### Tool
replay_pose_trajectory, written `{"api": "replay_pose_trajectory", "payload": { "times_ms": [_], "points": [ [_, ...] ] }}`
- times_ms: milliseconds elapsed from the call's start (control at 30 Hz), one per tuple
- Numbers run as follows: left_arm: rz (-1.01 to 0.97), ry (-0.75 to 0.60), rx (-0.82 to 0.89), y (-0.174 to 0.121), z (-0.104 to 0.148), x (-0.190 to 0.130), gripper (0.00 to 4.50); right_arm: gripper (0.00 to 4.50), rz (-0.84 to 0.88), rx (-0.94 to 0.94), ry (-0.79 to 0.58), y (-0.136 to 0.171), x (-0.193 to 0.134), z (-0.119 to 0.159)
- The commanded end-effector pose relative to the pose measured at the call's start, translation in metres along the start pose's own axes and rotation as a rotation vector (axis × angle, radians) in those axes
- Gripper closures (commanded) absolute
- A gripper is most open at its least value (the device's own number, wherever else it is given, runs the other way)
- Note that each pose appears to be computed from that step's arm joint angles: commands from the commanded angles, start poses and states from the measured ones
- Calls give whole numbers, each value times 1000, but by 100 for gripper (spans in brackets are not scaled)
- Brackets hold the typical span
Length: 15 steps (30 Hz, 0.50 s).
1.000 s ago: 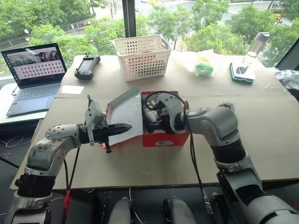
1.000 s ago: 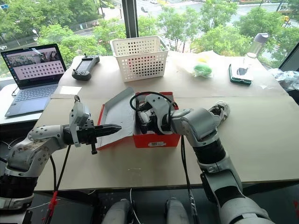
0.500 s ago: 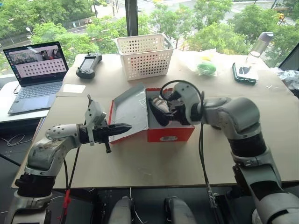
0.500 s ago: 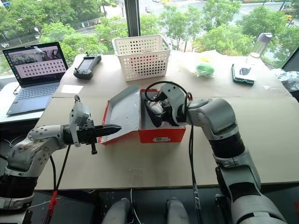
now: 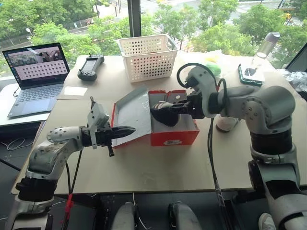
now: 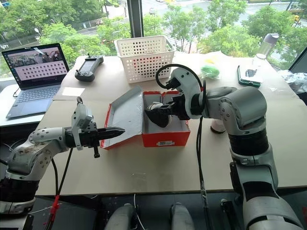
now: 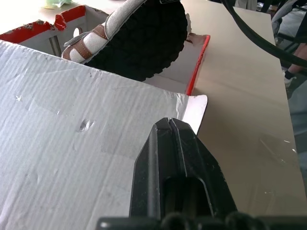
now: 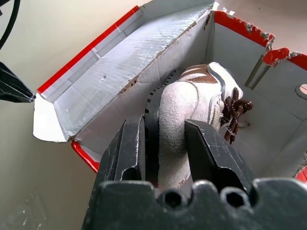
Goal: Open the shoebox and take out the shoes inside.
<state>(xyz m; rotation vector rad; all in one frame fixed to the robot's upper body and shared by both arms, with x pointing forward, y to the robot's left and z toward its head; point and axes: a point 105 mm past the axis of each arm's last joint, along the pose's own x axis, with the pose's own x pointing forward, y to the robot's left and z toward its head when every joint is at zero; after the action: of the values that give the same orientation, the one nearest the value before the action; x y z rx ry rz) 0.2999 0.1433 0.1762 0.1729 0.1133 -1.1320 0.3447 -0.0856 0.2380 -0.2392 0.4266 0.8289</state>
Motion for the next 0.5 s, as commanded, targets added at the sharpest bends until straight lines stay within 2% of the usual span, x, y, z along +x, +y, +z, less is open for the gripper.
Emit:
{"api": "replay_pose_trajectory", "payload": {
  "times_ms": [33,100,133,267,433,500],
  "points": [
    [-6,-16,36,0,10,0,450,306,-41,-33,-56,-5,-10,14],
    [-6,-17,36,0,10,0,450,306,-40,-32,-54,-5,-9,13],
    [-6,-17,36,0,10,0,450,344,-43,-33,-53,-5,-9,12],
    [-6,-18,35,0,10,0,450,417,-49,-38,-54,-5,-9,11],
    [-5,-18,36,0,10,0,450,422,-54,-58,-59,-5,-13,15],
    [-6,-18,36,0,10,0,450,422,-44,-71,-87,-5,-22,25]
  ]
}}
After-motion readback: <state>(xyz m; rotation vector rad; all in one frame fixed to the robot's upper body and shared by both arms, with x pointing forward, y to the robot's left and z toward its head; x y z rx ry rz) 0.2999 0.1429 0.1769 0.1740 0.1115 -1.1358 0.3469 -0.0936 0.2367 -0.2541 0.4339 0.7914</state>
